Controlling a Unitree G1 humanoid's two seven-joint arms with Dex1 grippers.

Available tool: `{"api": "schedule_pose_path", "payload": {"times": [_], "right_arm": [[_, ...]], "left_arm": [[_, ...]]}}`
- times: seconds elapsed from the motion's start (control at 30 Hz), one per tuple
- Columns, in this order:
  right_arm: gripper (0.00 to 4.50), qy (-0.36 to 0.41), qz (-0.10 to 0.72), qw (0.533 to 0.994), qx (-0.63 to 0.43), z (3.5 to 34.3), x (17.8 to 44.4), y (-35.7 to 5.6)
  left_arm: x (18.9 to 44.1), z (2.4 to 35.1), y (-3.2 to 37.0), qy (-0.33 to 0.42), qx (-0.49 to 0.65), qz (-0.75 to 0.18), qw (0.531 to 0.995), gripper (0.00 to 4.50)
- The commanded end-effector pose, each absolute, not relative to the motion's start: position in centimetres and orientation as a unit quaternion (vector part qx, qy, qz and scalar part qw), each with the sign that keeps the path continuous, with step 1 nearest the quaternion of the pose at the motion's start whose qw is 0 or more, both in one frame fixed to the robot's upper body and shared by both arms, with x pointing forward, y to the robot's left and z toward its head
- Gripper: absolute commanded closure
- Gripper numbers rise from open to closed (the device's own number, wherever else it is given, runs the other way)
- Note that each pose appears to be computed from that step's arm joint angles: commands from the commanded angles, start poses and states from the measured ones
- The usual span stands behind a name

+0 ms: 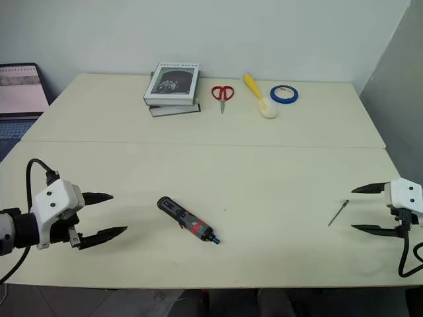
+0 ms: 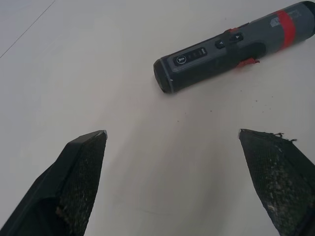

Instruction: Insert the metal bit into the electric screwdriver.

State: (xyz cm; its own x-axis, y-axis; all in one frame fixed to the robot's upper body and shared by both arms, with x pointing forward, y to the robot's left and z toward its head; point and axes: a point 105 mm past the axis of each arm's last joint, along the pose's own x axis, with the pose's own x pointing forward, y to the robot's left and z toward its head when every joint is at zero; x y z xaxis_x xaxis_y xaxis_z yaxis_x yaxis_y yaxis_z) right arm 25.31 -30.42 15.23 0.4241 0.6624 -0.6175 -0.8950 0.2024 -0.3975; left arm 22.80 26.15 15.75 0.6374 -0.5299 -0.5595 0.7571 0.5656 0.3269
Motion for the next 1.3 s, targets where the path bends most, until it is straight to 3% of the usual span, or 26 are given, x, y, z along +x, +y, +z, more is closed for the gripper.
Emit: {"api": "schedule_pose_path", "payload": {"times": [0.03, 0.4, 0.57, 0.93, 1.3], "right_arm": [[0.0, 0.15, 0.512, 0.753, -0.386, 16.1, 25.3, -30.5], [0.0, 0.148, 0.513, 0.753, -0.385, 16.0, 25.2, -30.1], [0.0, 0.146, 0.513, 0.754, -0.383, 16.1, 24.9, -29.8], [0.0, 0.138, 0.54, 0.748, -0.361, 18.5, 24.3, -25.4], [0.0, 0.21, 0.543, 0.745, -0.326, 19.0, 22.8, -23.4]], "left_arm": [[22.9, 16.4, 25.8, 0.194, 0.286, -0.383, 0.856, 0.04], [23.1, 17.9, 24.2, 0.174, 0.296, -0.424, 0.838, 0.04], [24.3, 18.6, 23.6, 0.169, 0.331, -0.432, 0.822, 0.04], [24.2, 17.8, 16.5, 0.14, 0.432, -0.591, 0.667, 0.04], [24.3, 15.2, 11.6, 0.093, 0.493, -0.689, 0.523, 0.04]]}}
